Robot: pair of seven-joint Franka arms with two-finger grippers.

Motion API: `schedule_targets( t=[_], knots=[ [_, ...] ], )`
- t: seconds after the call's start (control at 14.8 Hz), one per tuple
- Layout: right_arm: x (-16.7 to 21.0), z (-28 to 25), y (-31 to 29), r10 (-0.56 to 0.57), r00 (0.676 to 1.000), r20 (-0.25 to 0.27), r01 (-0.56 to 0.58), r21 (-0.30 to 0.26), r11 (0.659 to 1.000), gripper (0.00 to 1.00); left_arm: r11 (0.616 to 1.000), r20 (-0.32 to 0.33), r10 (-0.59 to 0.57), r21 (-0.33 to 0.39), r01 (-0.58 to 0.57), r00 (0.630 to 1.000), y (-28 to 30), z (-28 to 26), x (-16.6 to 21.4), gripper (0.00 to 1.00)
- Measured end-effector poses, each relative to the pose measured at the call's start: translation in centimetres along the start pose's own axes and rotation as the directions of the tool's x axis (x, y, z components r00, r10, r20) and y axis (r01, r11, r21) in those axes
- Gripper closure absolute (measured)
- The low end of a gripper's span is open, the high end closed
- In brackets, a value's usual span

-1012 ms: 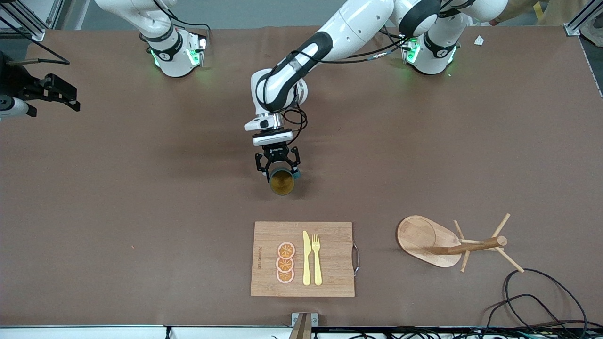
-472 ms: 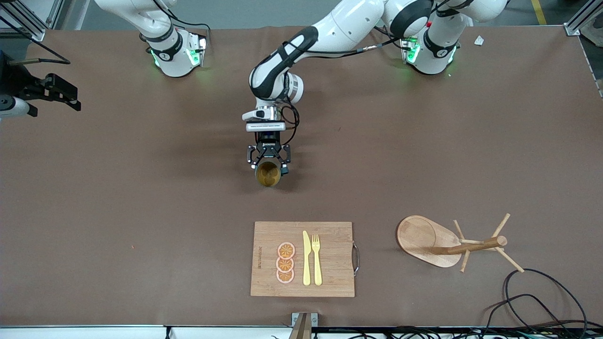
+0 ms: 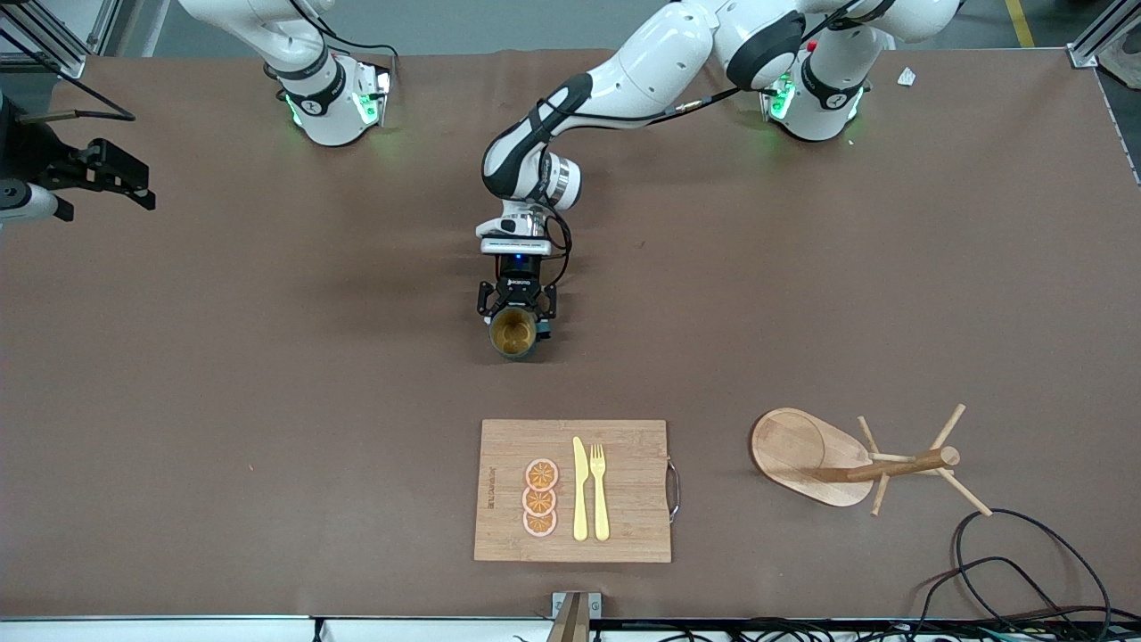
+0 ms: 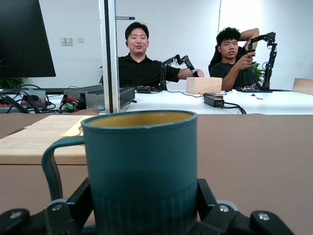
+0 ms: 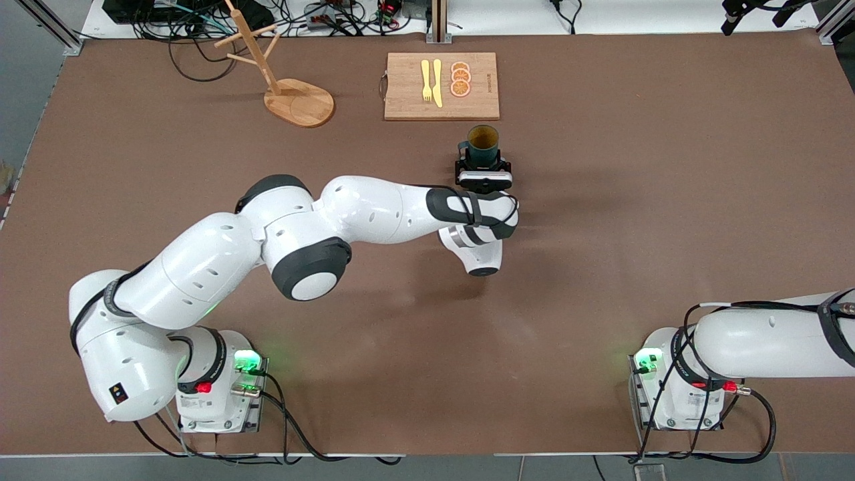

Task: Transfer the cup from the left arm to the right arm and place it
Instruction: 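Lift the teal mug off the stand and carry it toward the table middle, then set the mug down, open the left gripper while the right gripper approaches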

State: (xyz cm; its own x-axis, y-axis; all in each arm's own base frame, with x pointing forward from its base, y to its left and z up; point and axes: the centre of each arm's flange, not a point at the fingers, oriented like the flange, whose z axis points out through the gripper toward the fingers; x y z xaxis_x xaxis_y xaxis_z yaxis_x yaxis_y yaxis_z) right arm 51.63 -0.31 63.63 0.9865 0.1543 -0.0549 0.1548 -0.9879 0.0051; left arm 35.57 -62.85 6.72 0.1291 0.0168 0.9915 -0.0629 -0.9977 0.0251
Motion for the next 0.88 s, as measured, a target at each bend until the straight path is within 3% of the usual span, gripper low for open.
schedule_targets(
  t=[0.13, 0.54, 0.88],
  knots=[
    [0.0, 0.0, 0.0, -0.001, 1.000, 0.000, 0.000, 0.001, 1.000, 0.00, 1.000, -0.002, -0.003, 0.000, 0.003, 1.000, 0.1, 0.0, 0.1, 0.01],
    [0.0, 0.0, 0.0, -0.001, 1.000, 0.002, 0.001, 0.001, 1.000, 0.00, 1.000, 0.029, -0.006, -0.012, 0.006, 1.000, 1.0, -2.1, -0.6, 0.00],
    [0.0, 0.0, -0.7, 0.091, 0.996, 0.003, -0.091, 0.039, 0.995, 0.00, 0.986, 0.170, -0.068, 0.164, 0.040, 0.983, 3.5, -8.7, -0.4, 0.00]
  ],
)
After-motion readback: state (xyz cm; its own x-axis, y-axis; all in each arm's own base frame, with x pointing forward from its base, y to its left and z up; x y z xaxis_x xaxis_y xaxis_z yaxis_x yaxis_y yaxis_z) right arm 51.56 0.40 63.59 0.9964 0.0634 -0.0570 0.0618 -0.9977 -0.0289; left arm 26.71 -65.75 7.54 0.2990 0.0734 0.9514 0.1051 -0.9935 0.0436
